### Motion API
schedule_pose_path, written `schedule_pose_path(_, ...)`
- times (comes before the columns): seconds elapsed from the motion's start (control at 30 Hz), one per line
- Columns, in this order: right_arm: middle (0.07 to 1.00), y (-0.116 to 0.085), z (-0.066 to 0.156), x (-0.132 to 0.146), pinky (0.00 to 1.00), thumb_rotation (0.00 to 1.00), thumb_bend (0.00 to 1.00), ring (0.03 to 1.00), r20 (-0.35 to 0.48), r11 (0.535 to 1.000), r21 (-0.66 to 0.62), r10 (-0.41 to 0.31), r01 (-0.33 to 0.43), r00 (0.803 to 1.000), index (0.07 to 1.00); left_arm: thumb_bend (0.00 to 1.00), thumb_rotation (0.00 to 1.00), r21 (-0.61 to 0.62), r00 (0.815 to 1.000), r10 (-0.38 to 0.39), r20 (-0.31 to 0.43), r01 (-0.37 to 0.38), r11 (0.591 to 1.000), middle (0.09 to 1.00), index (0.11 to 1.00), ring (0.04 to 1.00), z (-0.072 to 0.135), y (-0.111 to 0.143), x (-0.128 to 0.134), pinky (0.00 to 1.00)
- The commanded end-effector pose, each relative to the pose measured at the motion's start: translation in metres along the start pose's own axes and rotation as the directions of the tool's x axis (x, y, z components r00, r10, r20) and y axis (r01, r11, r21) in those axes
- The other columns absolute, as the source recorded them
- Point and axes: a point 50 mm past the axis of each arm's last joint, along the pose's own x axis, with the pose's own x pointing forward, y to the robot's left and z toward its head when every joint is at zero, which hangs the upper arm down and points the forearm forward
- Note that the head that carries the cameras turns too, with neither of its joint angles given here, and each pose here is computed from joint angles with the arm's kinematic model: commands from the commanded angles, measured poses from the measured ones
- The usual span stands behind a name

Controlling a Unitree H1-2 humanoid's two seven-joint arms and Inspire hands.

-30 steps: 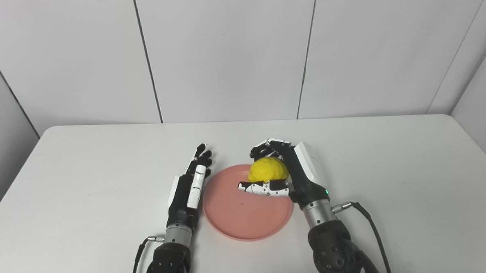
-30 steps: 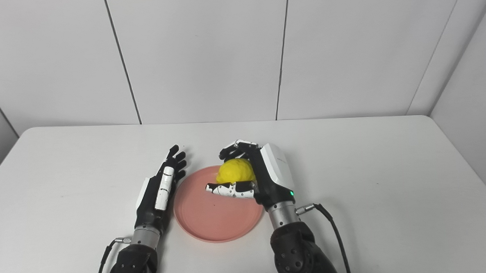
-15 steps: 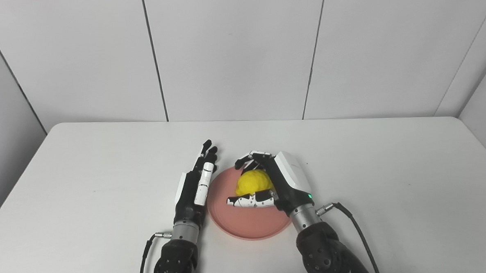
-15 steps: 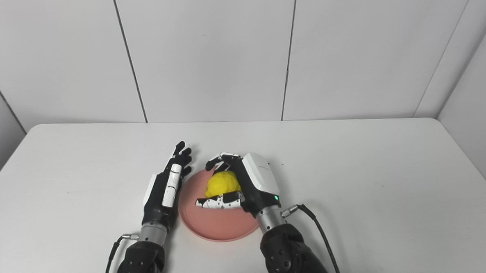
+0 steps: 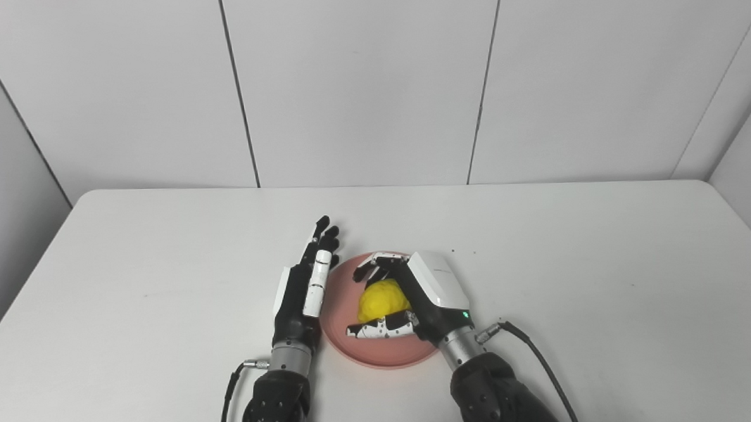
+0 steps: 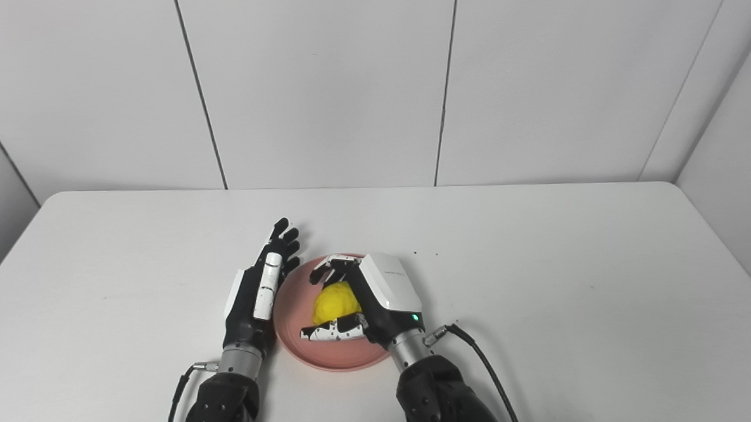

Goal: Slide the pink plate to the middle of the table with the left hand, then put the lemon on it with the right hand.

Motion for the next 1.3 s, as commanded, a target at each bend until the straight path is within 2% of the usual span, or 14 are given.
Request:
schedule_pose_path(0.0,0.481,-0.008,0.005,0.007,0.43,0.0,0.51,0.414,0.06,0.999,-0.024,-0.026,0.028,0.998,0.542,0.66,1.0,0.003,1.0,0.012,-0.029,-0.012,1.0,0.935,0.927,0.946,-0.013,-0.001,-0.009,0.94)
schedule_pose_path(0.07,0.496,-0.009,0.005,0.005,0.52,0.0,0.52,0.546,0.065,0.999,-0.031,-0.036,0.038,0.997,0.509,0.66,1.0,-0.002,1.0,0.013,-0.026,-0.013,1.0,0.934,0.925,0.945,-0.013,-0.001,-0.008,0.94)
schedule_pose_path(0.1,0.499,-0.011,0.006,0.004,0.54,0.0,0.52,0.579,0.075,0.999,-0.027,-0.043,0.045,0.996,0.501,0.66,1.0,-0.009,1.0,0.011,-0.024,-0.011,1.0,0.934,0.924,0.944,-0.013,-0.001,-0.008,0.94)
schedule_pose_path(0.13,0.626,-0.012,0.006,0.003,0.6,0.08,0.51,0.657,0.082,0.998,-0.024,-0.048,0.05,0.995,0.499,0.66,1.0,-0.013,1.0,0.008,-0.023,-0.009,1.0,0.941,0.928,0.947,-0.013,0.0,-0.008,0.93)
schedule_pose_path(0.23,0.74,-0.016,0.011,0.0,0.69,0.14,0.51,0.748,0.099,0.998,-0.023,-0.055,0.057,0.994,0.499,0.66,1.0,-0.04,1.0,-0.004,-0.029,0.003,0.999,0.959,0.941,0.962,-0.012,-0.001,-0.008,0.94)
schedule_pose_path(0.27,0.767,-0.017,0.012,-0.001,0.72,0.18,0.54,0.777,0.101,0.998,-0.024,-0.056,0.059,0.993,0.628,0.66,1.0,-0.046,1.0,-0.007,-0.029,0.005,0.999,0.964,0.946,0.967,-0.012,-0.001,-0.008,0.94)
schedule_pose_path(0.33,0.813,-0.019,0.015,-0.003,0.77,0.26,0.57,0.826,0.104,0.998,-0.022,-0.061,0.064,0.993,0.753,0.64,1.0,-0.048,1.0,-0.008,-0.026,0.007,0.999,0.966,0.952,0.969,-0.012,-0.001,-0.008,0.95)
schedule_pose_path(0.37,0.821,-0.02,0.015,-0.005,0.78,0.28,0.57,0.835,0.11,0.997,-0.022,-0.068,0.071,0.992,0.771,0.63,1.0,-0.039,1.0,-0.003,-0.03,0.002,0.999,0.966,0.953,0.969,-0.012,0.0,-0.008,0.95)
schedule_pose_path(0.47,0.881,-0.024,0.018,-0.01,0.89,0.46,0.61,0.889,0.127,0.996,-0.013,-0.09,0.092,0.988,0.826,0.66,1.0,-0.039,0.999,0.001,-0.045,-0.002,0.999,0.965,0.953,0.971,-0.011,0.0,-0.009,0.95)
schedule_pose_path(0.6,0.91,-0.03,0.021,-0.014,0.95,0.58,0.63,0.914,0.141,0.993,0.0,-0.115,0.116,0.983,0.854,0.65,1.0,-0.047,0.999,-0.004,-0.05,0.002,0.999,0.967,0.959,0.976,-0.012,0.001,-0.009,0.97)
schedule_pose_path(0.83,0.94,-0.042,0.023,-0.022,0.94,0.76,0.67,0.934,0.132,0.984,0.107,-0.155,0.142,0.979,0.906,0.64,1.0,-0.001,0.999,0.007,-0.035,-0.007,1.0,0.95,0.939,0.961,-0.015,0.004,-0.008,0.94)
schedule_pose_path(1.1,0.944,-0.052,0.013,-0.031,0.86,0.85,0.69,0.934,0.109,0.949,0.236,-0.242,0.211,0.964,0.927,0.61,1.0,0.005,0.999,0.018,-0.031,-0.018,1.0,0.948,0.938,0.953,-0.016,0.007,-0.008,0.95)
schedule_pose_path(1.2,0.95,-0.059,0.006,-0.034,0.87,0.88,0.68,0.937,0.069,0.934,0.261,-0.269,0.243,0.961,0.938,0.61,1.0,-0.007,0.999,0.023,-0.029,-0.023,1.0,0.948,0.939,0.952,-0.017,0.008,-0.008,0.96)
schedule_pose_path(1.27,0.955,-0.062,-0.001,-0.037,0.89,0.88,0.67,0.943,0.011,0.919,0.281,-0.29,0.275,0.957,0.943,0.61,1.0,-0.006,0.999,0.023,-0.03,-0.023,1.0,0.953,0.944,0.955,-0.017,0.009,-0.008,0.97)
